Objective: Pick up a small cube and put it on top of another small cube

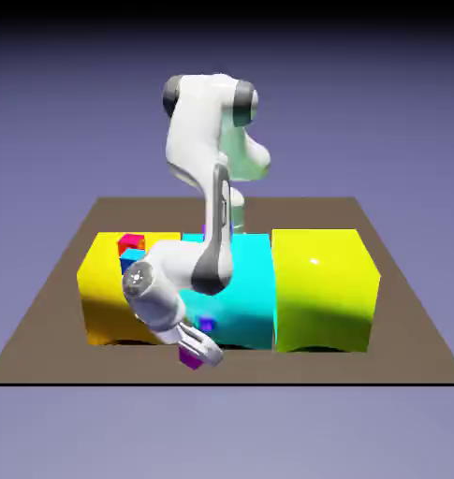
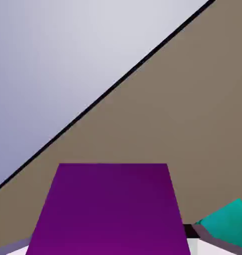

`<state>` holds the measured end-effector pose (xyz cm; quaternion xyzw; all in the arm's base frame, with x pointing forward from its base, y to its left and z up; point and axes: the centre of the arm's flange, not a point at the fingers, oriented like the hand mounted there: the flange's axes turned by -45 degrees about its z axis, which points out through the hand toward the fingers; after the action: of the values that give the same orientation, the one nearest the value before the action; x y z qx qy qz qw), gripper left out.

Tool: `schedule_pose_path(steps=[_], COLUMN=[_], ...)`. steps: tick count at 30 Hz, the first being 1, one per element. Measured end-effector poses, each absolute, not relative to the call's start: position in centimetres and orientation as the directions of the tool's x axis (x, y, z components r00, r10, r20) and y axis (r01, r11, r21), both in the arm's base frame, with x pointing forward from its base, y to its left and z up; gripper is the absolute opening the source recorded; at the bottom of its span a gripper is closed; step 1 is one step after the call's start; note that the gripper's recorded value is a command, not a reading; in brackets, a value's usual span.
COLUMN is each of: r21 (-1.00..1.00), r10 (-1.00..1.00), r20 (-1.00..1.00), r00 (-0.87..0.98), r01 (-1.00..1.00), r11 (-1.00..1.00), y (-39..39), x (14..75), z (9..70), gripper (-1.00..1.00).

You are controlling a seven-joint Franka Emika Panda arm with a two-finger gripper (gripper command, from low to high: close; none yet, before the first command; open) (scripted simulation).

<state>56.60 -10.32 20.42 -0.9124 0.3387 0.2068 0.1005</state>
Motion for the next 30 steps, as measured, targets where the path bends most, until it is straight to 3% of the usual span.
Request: schedule_pose_path(steps=[20,27,30], r21=[-0.049,-0.009,-0.002], r10=[-0.38,-0.336,-0.332], r20=[-0.419,-0.403,-0.461], r00=[0.825,0.851,0.823], r01=[-0.439,-0.371,-0.376], r11=[-0.897,-0.929,-0.927], y=[-5.2,-3.8,-4.7], x=[42.3,35.3,33.1], z=[42.6,46.9,43.1], gripper=[-1.0,-1.0,-1.0])
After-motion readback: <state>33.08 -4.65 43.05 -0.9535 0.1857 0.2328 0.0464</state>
